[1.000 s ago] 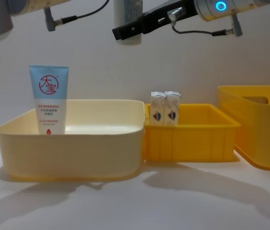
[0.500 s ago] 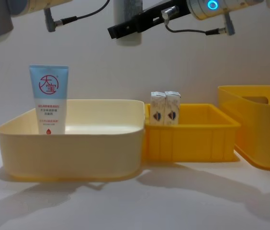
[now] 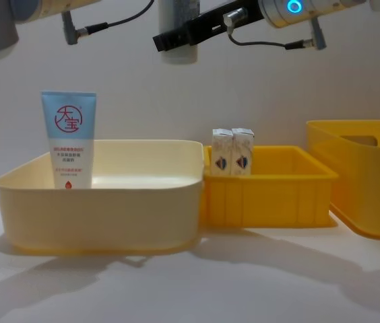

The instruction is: Bimanual collaborative sorting of washing and personal care products

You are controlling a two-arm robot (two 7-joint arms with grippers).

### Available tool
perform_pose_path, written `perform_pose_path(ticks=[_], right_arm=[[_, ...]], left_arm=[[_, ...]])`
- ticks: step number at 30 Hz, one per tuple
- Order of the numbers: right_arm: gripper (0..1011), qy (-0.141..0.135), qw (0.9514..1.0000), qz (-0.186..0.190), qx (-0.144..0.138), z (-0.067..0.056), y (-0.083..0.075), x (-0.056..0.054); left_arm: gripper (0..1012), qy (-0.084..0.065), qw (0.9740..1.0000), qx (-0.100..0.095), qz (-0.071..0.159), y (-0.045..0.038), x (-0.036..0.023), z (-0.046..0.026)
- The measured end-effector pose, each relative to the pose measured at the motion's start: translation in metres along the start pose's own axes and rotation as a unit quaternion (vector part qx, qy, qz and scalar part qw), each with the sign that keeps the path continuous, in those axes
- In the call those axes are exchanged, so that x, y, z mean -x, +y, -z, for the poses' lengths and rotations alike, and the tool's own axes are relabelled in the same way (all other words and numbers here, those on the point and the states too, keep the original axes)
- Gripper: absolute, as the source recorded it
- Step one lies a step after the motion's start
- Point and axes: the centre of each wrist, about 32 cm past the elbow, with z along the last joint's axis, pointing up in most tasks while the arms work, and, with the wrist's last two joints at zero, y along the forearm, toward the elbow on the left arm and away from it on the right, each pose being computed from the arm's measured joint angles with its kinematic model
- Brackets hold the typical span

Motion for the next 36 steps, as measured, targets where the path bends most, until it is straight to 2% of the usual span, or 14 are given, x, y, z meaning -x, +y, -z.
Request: perform_pose_path(ticks=[6,36], right_arm=[[660,0.001,1.0,0.0,0.0,-0.0005,0.0006,0.0004],[660,0.004,1.0,0.0,0.001,-0.0009,0.0013,0.0007]], left_arm=[[237,0.0,1.0,0.0,0.0,0.0001,0.0001,0.0],[238,-0.001,1.0,0.0,-0.001,0.0002,0.0004,0.0]])
